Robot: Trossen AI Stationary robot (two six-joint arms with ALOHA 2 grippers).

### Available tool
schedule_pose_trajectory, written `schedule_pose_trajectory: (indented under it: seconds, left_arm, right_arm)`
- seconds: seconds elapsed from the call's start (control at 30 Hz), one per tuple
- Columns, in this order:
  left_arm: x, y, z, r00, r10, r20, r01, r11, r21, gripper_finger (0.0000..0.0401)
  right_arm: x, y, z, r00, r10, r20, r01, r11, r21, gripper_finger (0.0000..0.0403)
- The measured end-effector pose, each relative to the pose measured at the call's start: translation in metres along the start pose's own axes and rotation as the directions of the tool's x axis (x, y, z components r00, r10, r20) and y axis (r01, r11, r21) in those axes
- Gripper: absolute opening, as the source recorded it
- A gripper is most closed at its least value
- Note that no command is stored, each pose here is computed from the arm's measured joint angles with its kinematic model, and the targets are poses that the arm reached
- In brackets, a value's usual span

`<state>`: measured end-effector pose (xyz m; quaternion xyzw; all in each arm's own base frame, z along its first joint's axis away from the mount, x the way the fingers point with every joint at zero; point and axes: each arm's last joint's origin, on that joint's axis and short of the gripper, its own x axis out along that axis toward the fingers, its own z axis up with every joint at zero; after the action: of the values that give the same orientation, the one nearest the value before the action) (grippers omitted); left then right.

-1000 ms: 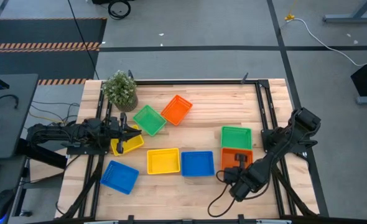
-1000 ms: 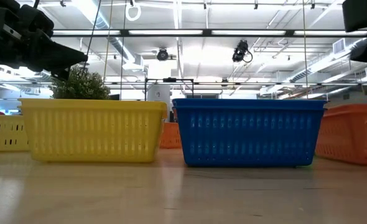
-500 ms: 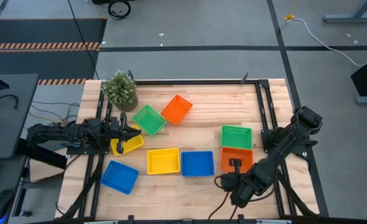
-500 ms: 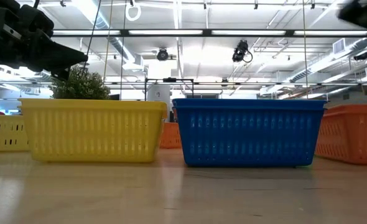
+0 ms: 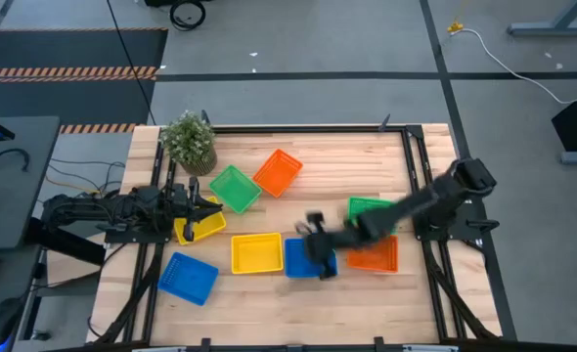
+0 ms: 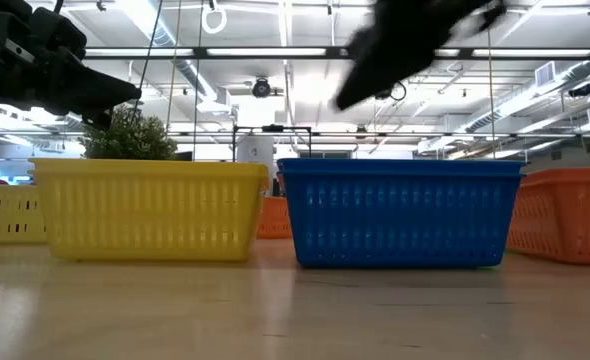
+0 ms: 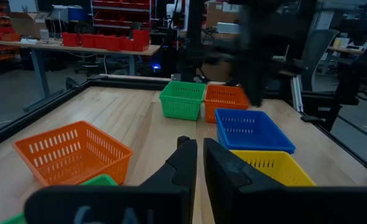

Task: Stack baskets by color
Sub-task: Stack the top orange bin on top of the bottom orange bins

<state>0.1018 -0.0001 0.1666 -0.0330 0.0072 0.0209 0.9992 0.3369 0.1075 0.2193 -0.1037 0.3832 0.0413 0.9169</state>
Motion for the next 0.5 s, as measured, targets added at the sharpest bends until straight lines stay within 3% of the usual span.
schedule_pose_trajectory:
  seconds: [0.1,0.23,0.33,0.5]
  left_arm:
    - [0.000,0.000,0.000,1.000,0.000,0.000,0.000,1.000,0.000,0.0032]
    - [0.000,0.000,0.000,1.000,0.000,0.000,0.000,1.000,0.000,0.0026]
    - [0.000,0.000,0.000,1.000,0.000,0.001,0.000,1.000,0.000,0.0026]
    - [0.001,0.000,0.000,1.000,0.001,-0.003,-0.001,1.000,0.000,0.0032]
  right_arm:
    - [0.013,-0.057,0.003,0.999,-0.014,0.052,0.014,1.000,-0.014,0.0057]
    - [0.021,-0.122,-0.008,0.996,-0.082,0.024,0.082,0.996,-0.029,0.0084]
    - [0.023,-0.154,-0.008,0.994,-0.107,0.036,0.108,0.993,-0.050,0.0116]
    - [0.049,-0.182,-0.023,0.993,-0.094,-0.066,0.085,0.988,-0.127,0.0163]
